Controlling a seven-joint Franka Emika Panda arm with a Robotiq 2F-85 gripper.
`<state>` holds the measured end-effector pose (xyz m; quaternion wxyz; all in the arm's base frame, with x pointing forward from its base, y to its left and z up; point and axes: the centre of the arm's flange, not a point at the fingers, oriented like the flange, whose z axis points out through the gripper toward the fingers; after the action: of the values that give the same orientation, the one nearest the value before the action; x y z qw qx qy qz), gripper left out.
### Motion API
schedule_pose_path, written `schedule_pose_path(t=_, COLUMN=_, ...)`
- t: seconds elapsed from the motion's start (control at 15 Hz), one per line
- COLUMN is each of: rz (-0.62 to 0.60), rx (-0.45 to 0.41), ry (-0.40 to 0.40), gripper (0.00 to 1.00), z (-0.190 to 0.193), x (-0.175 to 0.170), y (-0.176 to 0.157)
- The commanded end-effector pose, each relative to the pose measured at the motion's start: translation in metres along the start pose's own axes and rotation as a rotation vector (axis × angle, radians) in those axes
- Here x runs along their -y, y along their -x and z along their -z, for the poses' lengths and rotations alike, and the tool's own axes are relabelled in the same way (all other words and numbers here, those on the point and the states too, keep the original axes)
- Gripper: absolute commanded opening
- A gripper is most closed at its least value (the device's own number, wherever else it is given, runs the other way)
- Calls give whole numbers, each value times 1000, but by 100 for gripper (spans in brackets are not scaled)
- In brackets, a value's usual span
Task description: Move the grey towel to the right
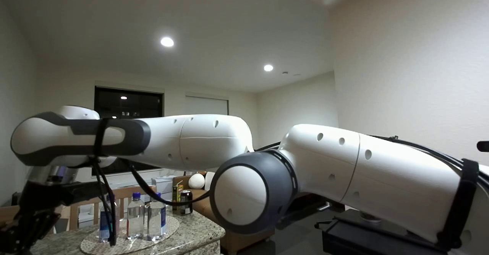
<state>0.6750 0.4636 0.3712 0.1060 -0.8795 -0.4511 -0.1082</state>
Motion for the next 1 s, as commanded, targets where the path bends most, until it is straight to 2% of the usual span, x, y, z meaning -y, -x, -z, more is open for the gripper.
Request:
schedule_pose_path(t=0.0, rz=51, rx=-13, ry=-53, gripper=9, z=29, x=19, y=68)
schedule_pose_path(t=0.27, rz=23, rx=49, ry=-80, gripper=9, z=37, x=18, y=71)
schedule_pose_path(t=0.47, rz=-7, rx=112, ry=-62, gripper=9, z=43, x=16, y=78)
schedule_pose_path(t=0.73, rz=-42, rx=122, ry=-23, gripper=9, z=58, x=0, y=86)
schedule_pose_path(t=0.93, rz=-57, rx=132, ry=-36, gripper=9, z=64, x=-14, y=95)
